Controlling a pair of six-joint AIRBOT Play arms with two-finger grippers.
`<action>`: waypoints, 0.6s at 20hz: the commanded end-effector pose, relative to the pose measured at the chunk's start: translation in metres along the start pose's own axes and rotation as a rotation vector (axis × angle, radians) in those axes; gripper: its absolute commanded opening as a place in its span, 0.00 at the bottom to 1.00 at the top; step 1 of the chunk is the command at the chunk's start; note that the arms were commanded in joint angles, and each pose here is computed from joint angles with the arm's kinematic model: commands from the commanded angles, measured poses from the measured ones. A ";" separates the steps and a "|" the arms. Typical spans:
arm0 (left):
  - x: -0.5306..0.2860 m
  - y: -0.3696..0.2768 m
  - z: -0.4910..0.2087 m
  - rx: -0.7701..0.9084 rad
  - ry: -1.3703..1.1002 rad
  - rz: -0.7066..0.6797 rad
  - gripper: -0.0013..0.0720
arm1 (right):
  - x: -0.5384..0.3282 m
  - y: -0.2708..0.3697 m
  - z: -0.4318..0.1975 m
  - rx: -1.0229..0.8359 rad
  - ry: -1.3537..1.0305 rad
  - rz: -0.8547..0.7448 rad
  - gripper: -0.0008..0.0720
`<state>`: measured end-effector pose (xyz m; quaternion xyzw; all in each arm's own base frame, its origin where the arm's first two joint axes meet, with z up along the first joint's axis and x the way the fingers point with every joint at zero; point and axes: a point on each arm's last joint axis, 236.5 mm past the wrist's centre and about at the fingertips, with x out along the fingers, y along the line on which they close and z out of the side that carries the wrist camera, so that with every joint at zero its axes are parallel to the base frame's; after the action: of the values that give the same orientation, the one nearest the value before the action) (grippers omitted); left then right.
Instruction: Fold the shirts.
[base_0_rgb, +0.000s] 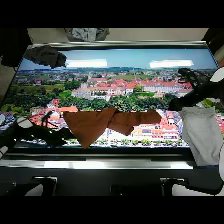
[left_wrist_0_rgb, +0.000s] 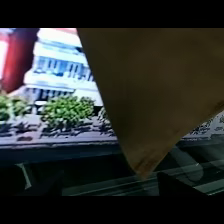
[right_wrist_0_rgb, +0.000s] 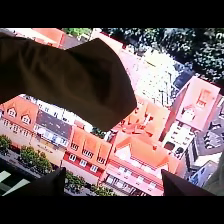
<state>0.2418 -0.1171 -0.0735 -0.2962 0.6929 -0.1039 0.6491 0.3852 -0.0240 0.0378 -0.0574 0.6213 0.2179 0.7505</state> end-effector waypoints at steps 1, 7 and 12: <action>0.034 -0.028 -0.006 -0.034 -0.068 -0.081 0.98 | 0.002 0.008 -0.010 -0.011 0.048 0.038 0.96; 0.058 -0.047 -0.012 -0.032 -0.061 -0.087 0.97 | 0.013 0.006 -0.024 -0.001 0.095 0.038 0.98; 0.052 -0.047 0.021 -0.142 -0.192 -0.105 0.10 | 0.055 0.044 -0.047 0.011 0.139 0.211 0.98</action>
<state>0.2583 -0.1805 -0.0979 -0.3541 0.6428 -0.0838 0.6741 0.3464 -0.0117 0.0000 -0.0340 0.6734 0.2503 0.6948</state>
